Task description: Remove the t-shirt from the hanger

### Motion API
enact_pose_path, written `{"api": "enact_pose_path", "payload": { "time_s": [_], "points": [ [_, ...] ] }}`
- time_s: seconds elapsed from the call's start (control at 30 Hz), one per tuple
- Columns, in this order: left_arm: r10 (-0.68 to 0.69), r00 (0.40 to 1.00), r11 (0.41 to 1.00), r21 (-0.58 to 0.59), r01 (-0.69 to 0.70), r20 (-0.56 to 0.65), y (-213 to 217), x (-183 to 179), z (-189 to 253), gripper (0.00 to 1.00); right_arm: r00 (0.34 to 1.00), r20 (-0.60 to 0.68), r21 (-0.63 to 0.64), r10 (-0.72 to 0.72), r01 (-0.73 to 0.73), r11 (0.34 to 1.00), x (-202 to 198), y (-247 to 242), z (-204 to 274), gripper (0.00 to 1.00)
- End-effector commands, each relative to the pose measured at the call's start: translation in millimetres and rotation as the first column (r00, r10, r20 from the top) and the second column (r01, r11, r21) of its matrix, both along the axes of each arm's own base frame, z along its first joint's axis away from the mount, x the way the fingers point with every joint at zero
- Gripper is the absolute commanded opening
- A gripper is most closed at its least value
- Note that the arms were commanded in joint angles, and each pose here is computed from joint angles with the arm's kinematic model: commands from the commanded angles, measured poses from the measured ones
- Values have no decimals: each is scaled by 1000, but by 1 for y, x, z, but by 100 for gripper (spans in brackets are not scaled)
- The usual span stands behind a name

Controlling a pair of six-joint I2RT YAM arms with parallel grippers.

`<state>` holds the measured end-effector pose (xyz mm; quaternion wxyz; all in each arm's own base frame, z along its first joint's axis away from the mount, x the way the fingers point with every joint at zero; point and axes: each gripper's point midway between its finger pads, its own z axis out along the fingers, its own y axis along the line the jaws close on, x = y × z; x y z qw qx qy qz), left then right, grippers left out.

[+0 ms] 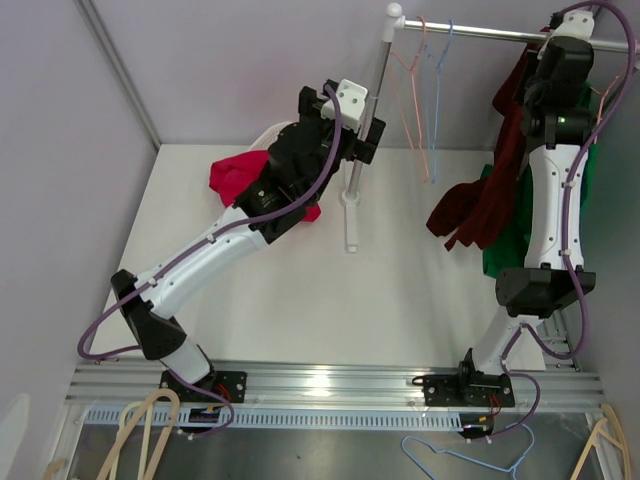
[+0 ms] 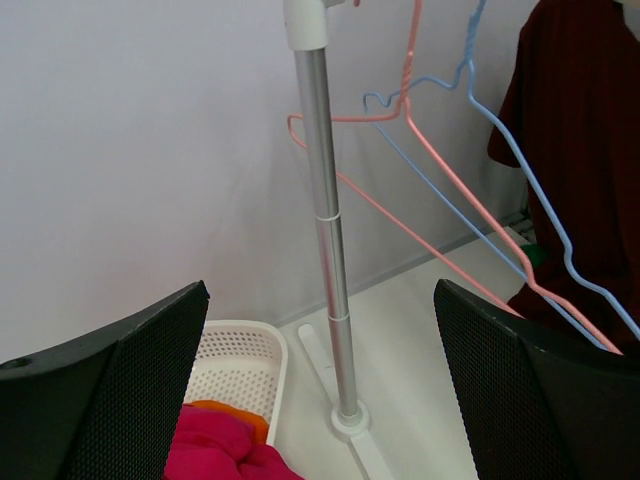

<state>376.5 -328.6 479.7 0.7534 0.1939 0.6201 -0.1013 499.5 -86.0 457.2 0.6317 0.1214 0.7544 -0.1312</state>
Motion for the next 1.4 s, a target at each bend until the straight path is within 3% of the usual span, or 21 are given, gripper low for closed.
{"api": "enact_pose_path", "payload": {
  "time_s": [0.0,0.4,0.63,0.7,0.73,0.83,1.03,1.37],
  "points": [
    [4,997,999,-44,0,79,6,-18,37,100,969,240,-74,59,-42,996,-41,25,95,0],
    [-85,990,993,-67,93,113,5,-74,42,99,951,267,-77,154,-138,987,-87,88,110,0],
    [-134,982,990,-25,138,132,-8,-104,34,99,935,332,-68,124,-108,992,-113,84,119,0],
    [-135,982,990,-27,139,129,-10,-105,34,99,943,313,-82,116,-95,992,-98,80,117,0],
    [-135,983,990,-32,141,128,-10,-105,35,99,927,356,-80,118,-95,992,-103,79,139,0],
    [-145,982,988,-30,150,121,-12,-106,34,100,945,301,-86,132,-110,990,-82,86,130,0],
    [-188,975,981,-16,192,121,-15,-122,26,100,930,350,-8,113,-118,993,-104,94,130,0],
    [-277,956,960,-22,280,96,-24,-157,12,100,945,316,63,87,-113,992,-132,95,116,0]
  ]
}}
